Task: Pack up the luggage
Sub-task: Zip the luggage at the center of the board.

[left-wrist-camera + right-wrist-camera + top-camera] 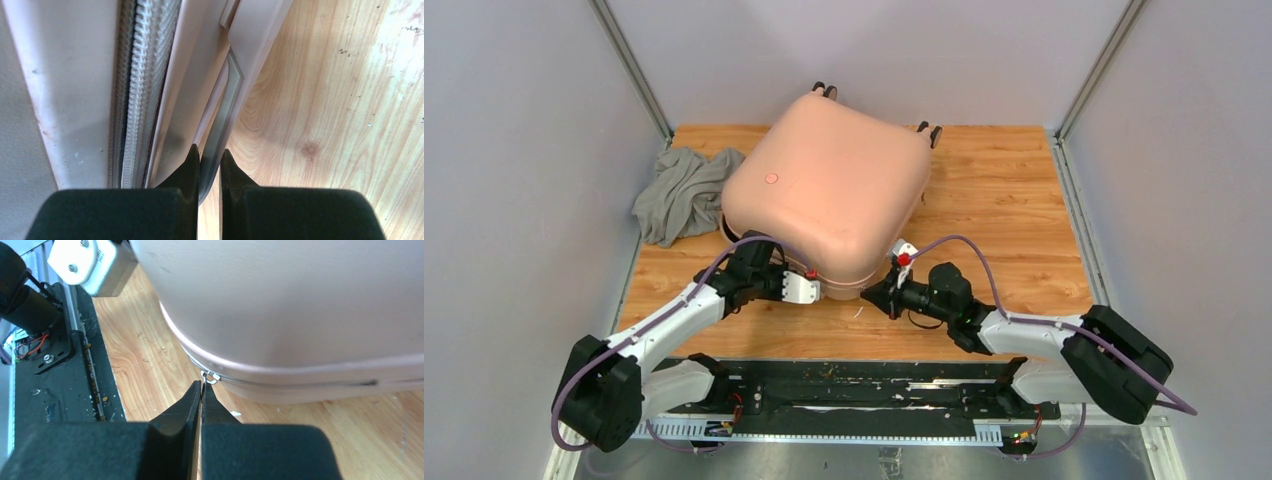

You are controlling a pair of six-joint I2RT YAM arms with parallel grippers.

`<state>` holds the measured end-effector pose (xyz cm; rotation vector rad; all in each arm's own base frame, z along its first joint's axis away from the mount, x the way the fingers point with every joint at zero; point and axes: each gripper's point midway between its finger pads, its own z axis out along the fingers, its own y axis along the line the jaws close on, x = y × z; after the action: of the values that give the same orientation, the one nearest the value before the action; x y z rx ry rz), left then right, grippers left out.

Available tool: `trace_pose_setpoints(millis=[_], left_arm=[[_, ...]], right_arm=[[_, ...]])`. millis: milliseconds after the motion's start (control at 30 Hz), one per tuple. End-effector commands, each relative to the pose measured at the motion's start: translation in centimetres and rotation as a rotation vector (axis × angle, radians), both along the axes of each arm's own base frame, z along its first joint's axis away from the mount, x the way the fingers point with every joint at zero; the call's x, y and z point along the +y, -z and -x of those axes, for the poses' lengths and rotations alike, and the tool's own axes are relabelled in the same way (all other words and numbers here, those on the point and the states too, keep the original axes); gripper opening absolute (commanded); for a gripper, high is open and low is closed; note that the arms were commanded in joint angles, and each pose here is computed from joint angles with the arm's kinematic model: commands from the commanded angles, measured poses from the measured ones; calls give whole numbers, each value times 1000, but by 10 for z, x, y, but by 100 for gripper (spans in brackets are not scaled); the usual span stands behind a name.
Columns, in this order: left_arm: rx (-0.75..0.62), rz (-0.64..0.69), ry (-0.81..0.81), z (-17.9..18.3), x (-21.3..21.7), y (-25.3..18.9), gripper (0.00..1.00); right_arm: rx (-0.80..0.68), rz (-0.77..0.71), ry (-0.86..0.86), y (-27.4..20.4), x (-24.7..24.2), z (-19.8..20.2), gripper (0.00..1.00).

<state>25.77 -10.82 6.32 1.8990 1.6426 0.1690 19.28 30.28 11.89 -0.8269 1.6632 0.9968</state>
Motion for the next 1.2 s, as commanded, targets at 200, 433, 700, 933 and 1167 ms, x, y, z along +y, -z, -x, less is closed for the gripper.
trace_pose_setpoints(millis=[200,433,700,933,1167], left_arm=[[-88,225,81,-9,-61,-50,0],[-60,241,211,21,-88,-57,0],[61,228,267,54,-106,-61,60],[178,238,191,78,-91,-91,84],[246,233,-11,68,-48,-138,83]], right_arm=[[19,-15,-240,-14,49,47,0],[147,8,-3,-10,11,9,9],[360,-53,341,-5,-56,-25,40],[437,-73,482,-17,-92,-26,50],[488,-102,523,-33,-104,-29,51]])
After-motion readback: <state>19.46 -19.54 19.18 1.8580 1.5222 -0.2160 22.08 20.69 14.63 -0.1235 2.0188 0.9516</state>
